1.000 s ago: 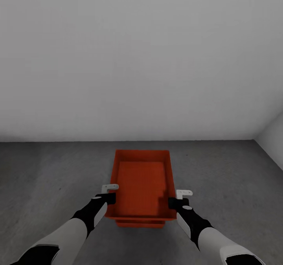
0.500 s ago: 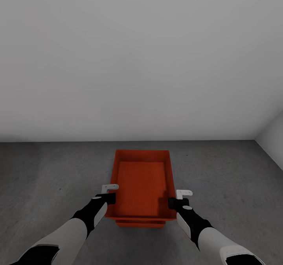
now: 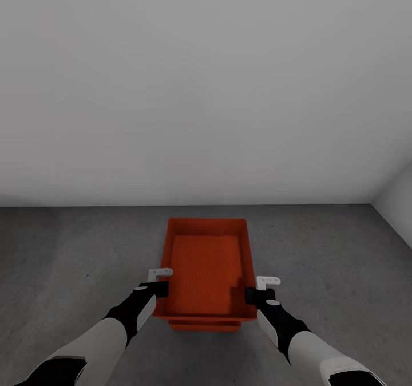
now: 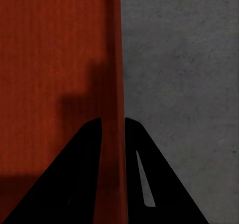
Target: Move the two storage containers from the living room to the garage. In the garage, place one container on the floor and stack the other container on top of it (either order is fine).
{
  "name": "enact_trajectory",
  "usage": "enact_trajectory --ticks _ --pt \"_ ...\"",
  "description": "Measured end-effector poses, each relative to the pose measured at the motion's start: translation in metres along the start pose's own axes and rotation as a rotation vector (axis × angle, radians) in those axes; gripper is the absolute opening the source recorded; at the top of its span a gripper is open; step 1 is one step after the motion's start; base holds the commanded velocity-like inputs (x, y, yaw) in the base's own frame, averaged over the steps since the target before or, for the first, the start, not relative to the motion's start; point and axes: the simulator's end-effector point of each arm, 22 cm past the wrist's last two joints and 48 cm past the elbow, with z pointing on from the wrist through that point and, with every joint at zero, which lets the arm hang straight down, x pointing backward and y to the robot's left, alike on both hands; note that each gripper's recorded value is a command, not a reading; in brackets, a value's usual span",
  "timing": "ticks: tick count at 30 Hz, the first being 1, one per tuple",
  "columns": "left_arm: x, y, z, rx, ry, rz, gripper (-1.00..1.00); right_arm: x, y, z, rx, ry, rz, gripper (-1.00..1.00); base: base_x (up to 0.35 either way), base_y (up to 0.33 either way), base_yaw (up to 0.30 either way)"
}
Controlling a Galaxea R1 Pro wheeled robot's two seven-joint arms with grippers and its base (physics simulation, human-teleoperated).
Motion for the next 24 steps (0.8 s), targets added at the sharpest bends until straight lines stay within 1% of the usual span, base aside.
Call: enact_trajectory --ticks 24 --pt "0.0058 -0.0002 0.0009 0.000 0.000 -0.009 -1.00 0.0008 -0.0008 0.0000 0.002 0.001 -0.010 -1.00 0.000 0.000 0.000"
